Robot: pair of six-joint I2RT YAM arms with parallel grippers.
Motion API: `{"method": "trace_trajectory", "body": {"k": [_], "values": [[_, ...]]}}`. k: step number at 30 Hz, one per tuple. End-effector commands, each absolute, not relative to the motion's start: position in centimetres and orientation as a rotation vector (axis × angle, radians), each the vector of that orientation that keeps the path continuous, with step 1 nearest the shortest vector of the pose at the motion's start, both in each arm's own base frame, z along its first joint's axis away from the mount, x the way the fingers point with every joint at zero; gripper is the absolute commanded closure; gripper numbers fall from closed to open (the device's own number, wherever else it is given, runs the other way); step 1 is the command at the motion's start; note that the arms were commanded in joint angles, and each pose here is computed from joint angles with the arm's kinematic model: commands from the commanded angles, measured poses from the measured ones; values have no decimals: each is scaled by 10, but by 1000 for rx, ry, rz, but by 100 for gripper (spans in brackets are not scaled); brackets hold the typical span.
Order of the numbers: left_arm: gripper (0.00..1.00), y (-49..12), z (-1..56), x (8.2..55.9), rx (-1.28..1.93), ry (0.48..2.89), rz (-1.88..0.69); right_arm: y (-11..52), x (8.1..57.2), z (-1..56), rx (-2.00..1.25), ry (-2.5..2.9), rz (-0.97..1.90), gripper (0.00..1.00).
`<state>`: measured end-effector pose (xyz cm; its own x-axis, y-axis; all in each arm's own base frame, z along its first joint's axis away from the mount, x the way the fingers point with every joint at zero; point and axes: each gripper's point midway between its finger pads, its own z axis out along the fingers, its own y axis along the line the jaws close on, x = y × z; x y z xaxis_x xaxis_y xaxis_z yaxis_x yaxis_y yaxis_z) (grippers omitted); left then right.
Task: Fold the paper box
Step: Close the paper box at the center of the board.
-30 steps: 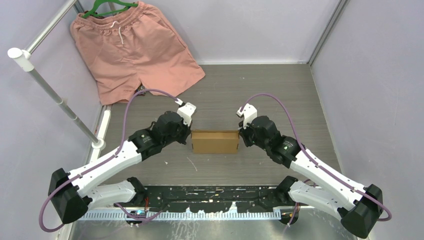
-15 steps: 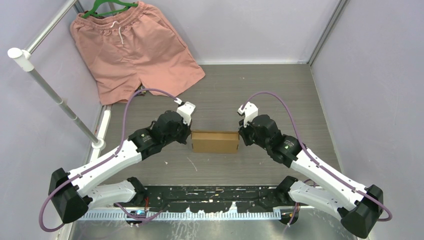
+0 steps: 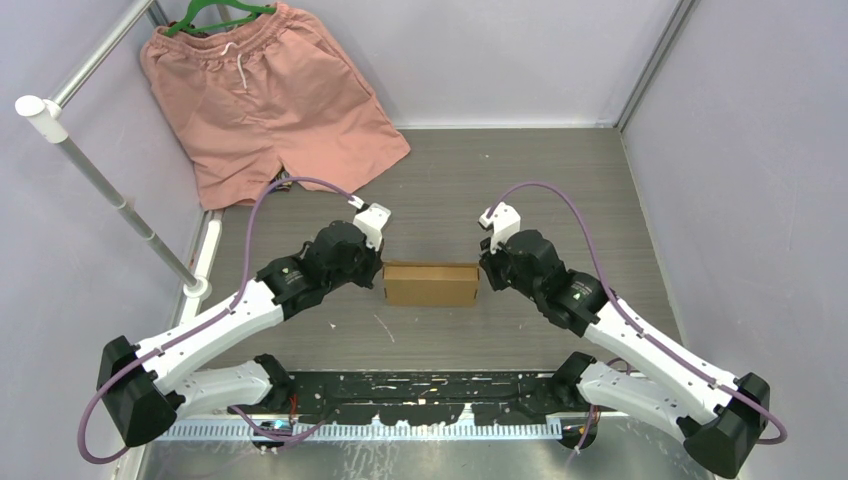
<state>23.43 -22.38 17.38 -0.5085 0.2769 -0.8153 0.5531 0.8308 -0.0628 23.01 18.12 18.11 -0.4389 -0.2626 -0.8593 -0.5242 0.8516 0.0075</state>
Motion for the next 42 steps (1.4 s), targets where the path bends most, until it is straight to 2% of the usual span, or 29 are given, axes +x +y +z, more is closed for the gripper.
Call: {"method": "trace_trajectory", "body": {"k": [1, 12, 20, 42], "values": [[100, -232, 201, 240, 569, 2062, -447, 179, 237, 203, -528, 1980, 325, 88], [100, -231, 202, 239, 570, 2062, -444, 181, 235, 196, -550, 1994, 332, 87], [100, -231, 200, 240, 573, 2066, -441, 183, 232, 191, -571, 2003, 347, 80], [100, -231, 202, 241, 580, 2067, -429, 186, 230, 177, -595, 2042, 349, 78]]}}
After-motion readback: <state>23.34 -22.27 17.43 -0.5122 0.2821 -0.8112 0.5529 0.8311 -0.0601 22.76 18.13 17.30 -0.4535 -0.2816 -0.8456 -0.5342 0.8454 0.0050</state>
